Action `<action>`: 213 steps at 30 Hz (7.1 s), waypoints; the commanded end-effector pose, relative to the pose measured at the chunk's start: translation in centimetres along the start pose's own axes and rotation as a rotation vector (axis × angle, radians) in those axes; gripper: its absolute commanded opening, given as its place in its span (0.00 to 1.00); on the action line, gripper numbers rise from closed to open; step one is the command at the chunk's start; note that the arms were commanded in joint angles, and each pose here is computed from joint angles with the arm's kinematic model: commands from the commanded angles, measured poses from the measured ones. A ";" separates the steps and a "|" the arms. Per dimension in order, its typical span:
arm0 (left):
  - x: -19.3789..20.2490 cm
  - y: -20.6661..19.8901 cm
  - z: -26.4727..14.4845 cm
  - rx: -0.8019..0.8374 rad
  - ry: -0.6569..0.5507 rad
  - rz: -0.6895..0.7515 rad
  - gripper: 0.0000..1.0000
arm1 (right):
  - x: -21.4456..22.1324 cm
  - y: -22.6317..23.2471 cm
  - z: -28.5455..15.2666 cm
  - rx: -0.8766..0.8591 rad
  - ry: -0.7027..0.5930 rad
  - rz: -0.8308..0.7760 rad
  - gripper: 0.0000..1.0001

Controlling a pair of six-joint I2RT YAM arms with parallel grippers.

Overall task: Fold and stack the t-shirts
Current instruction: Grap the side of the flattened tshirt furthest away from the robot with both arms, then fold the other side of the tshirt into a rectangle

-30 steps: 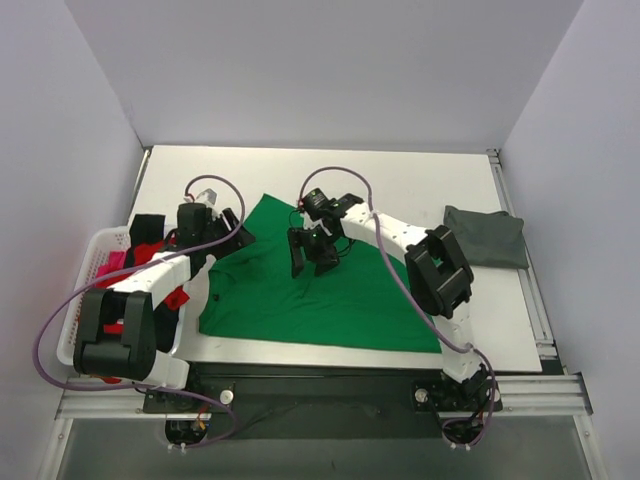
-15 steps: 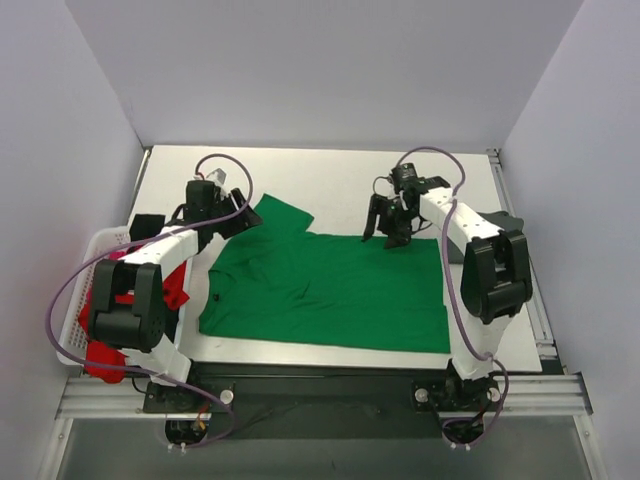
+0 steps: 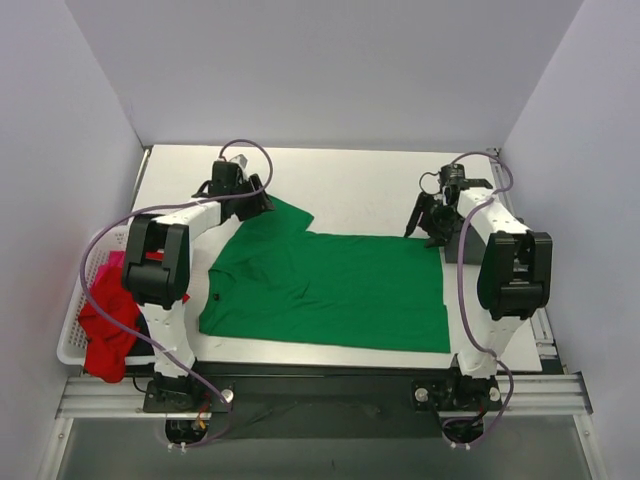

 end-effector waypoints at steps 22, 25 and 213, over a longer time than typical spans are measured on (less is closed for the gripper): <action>-4.9 -4.0 5.6 0.038 -0.173 -0.010 0.60 | -2.9 -6.0 3.1 0.151 0.036 0.036 0.53; -4.8 -3.8 5.8 0.031 -0.169 -0.007 0.60 | -3.0 -6.3 3.7 0.163 0.045 0.029 0.51; 9.5 4.7 -20.6 0.084 -0.209 0.010 0.00 | 6.9 6.1 -3.8 0.038 -0.021 -0.381 0.51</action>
Point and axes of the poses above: each gripper's point midway between its finger pads, its own z axis out along the fingers, its own y axis along the line the jaws close on, x = y × z, the point moved 6 cm from there along -z, back along the fingers, and after that the axes turned 14 degrees about -z, right-handed, at the moved point
